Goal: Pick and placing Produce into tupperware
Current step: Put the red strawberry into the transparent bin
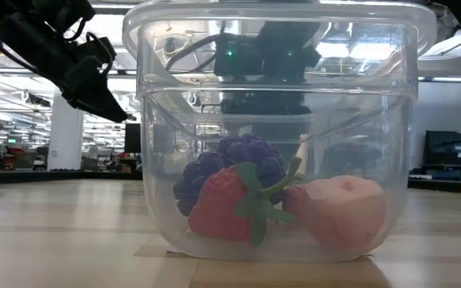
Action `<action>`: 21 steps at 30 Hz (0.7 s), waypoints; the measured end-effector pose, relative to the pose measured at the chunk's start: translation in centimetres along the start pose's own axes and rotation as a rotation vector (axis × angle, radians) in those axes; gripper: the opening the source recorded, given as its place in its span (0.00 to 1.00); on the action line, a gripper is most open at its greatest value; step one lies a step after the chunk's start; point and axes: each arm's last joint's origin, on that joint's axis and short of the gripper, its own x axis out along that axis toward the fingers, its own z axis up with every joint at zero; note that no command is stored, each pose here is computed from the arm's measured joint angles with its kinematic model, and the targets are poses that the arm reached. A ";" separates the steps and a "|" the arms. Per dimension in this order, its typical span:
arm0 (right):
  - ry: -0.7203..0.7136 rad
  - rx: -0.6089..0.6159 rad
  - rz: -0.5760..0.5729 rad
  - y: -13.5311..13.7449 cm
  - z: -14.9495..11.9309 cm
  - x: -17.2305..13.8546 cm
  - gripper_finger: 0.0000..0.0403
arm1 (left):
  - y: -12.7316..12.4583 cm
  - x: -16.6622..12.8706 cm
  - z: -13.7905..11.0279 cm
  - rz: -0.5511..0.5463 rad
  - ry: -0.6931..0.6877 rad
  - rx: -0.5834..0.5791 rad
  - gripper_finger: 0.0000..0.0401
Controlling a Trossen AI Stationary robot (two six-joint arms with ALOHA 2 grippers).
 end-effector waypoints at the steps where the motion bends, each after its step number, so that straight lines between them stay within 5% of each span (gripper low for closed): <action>1: 0.000 -0.002 -0.009 0.1 0.0 0.0 0.62 | 0.0 0.0 0.0 0.000 0.000 0.000 0.59; 21: -0.001 0.056 -0.022 -0.3 0.0 0.0 0.46 | 0.0 0.0 0.0 0.001 -0.002 0.007 0.59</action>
